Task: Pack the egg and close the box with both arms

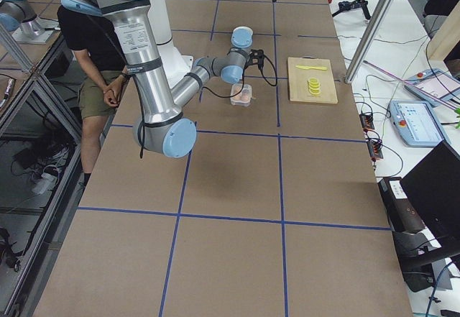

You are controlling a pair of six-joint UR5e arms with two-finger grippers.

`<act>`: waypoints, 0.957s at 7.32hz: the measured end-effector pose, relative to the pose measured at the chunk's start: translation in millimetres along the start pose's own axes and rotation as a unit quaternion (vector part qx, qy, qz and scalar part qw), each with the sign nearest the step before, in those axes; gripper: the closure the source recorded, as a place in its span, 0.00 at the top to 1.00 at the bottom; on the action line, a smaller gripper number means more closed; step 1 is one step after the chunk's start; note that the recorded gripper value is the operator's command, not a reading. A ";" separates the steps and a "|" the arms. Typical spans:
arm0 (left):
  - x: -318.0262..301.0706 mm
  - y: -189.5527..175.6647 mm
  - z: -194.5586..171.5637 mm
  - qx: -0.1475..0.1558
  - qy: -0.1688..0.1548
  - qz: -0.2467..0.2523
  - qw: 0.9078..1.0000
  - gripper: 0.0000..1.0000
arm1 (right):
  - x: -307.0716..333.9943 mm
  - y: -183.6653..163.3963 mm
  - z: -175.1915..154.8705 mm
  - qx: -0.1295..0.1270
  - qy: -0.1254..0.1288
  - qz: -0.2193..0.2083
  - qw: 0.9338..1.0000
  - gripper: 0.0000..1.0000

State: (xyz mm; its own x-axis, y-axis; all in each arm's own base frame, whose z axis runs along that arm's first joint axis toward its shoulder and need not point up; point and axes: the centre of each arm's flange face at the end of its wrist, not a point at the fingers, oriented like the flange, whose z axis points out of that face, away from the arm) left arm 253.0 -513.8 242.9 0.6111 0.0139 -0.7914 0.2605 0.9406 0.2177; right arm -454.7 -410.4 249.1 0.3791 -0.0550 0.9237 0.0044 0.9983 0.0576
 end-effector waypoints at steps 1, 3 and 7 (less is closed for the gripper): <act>-9.3 1.1 3.8 -0.003 -0.005 0.006 1.000 1.00 | -23.9 -0.6 -2.3 0.001 -0.006 0.001 1.000 0.99; -51.5 -3.1 2.9 -0.011 -0.020 0.036 0.999 1.00 | -60.7 -4.4 -21.1 0.016 0.006 0.039 0.999 1.00; -190.8 -26.5 -29.7 -0.013 -0.075 0.122 0.990 1.00 | 14.9 -74.1 -102.8 0.084 0.157 0.062 0.982 1.00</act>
State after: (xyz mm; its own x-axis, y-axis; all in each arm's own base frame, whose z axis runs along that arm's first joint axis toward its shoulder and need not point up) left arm 107.3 -531.3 371.1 0.7586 0.1932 -0.6222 0.0726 0.9240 0.3754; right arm -354.2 -483.3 219.7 0.6341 0.1005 0.7667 -0.2024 0.9785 0.0391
